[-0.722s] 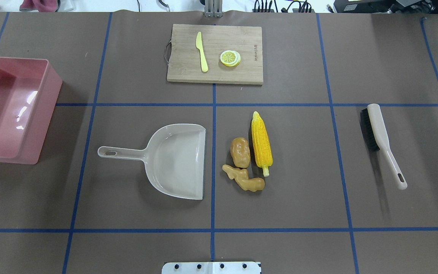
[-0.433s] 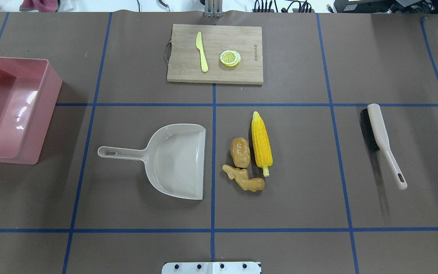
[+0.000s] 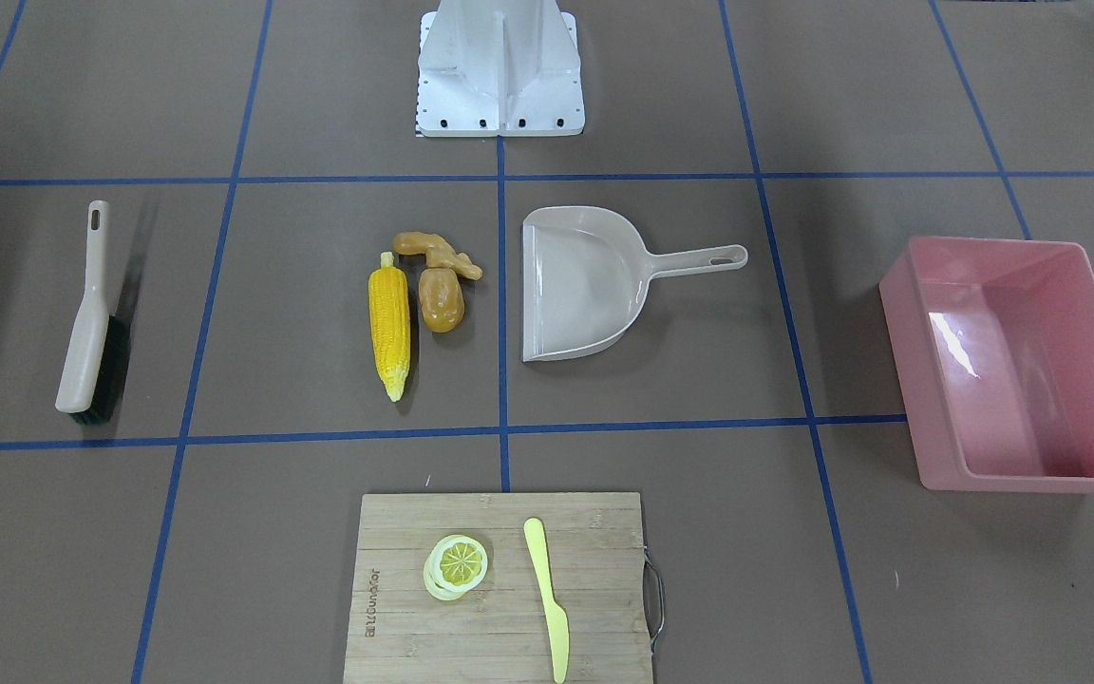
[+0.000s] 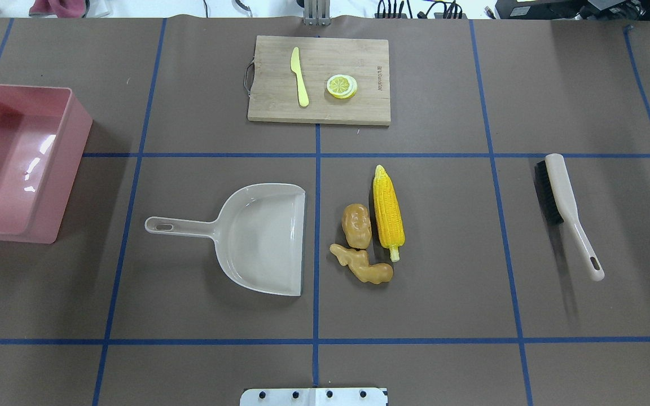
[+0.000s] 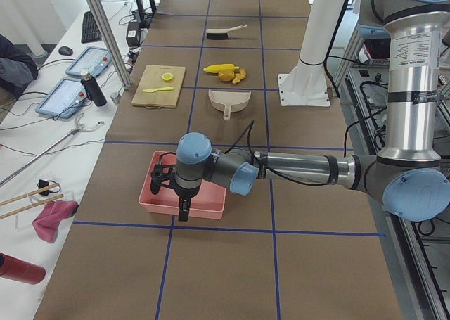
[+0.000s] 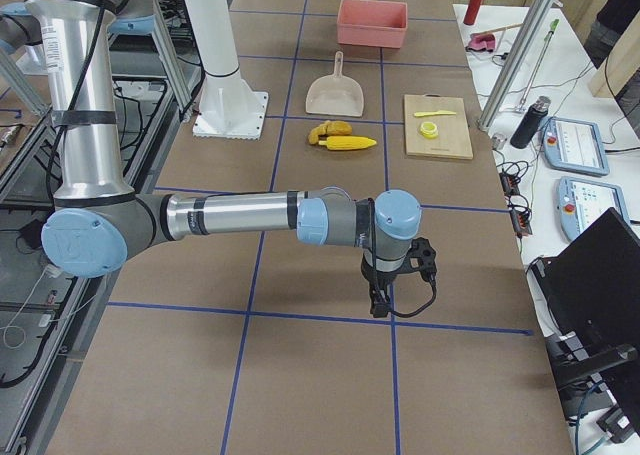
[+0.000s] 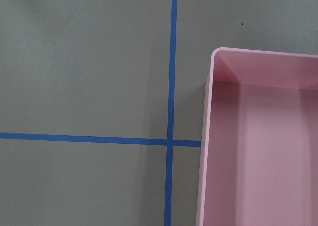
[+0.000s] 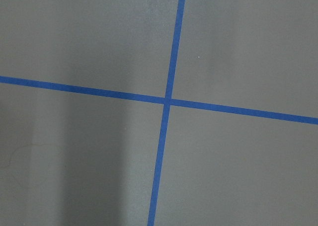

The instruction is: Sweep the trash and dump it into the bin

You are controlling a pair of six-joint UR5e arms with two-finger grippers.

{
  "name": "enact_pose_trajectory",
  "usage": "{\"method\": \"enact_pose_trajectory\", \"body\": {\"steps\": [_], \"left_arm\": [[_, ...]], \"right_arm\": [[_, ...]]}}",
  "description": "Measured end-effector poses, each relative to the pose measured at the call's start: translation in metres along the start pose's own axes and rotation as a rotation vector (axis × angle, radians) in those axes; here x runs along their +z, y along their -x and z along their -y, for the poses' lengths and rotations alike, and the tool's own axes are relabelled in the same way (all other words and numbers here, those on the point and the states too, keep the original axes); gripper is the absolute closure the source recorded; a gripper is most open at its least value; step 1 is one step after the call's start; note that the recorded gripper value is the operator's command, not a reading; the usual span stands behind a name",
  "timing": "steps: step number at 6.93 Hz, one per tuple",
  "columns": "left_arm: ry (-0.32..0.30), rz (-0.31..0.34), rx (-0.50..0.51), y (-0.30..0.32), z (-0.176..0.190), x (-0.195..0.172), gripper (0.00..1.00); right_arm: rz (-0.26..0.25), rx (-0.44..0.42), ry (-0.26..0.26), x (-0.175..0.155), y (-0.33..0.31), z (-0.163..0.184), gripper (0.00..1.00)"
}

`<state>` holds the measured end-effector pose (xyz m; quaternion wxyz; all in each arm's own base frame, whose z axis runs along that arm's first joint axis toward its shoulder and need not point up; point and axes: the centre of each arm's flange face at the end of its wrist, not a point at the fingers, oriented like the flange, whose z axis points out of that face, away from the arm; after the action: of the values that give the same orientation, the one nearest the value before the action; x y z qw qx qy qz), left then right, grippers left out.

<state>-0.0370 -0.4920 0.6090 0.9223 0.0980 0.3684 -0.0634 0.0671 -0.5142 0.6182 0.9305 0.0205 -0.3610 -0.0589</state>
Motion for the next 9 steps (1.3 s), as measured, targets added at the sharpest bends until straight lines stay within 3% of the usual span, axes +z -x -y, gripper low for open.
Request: {"method": "enact_pose_trajectory", "body": {"steps": [5, 9], "left_arm": [[0.000, -0.004, 0.009, -0.003, 0.000, 0.002, 0.02], [0.016, -0.007, 0.021, 0.000, 0.013, 0.026, 0.02]], "right_arm": [[0.000, -0.001, -0.001, -0.001, 0.001, 0.000, 0.00], [-0.002, -0.003, 0.004, 0.003, -0.001, 0.000, 0.00]]}}
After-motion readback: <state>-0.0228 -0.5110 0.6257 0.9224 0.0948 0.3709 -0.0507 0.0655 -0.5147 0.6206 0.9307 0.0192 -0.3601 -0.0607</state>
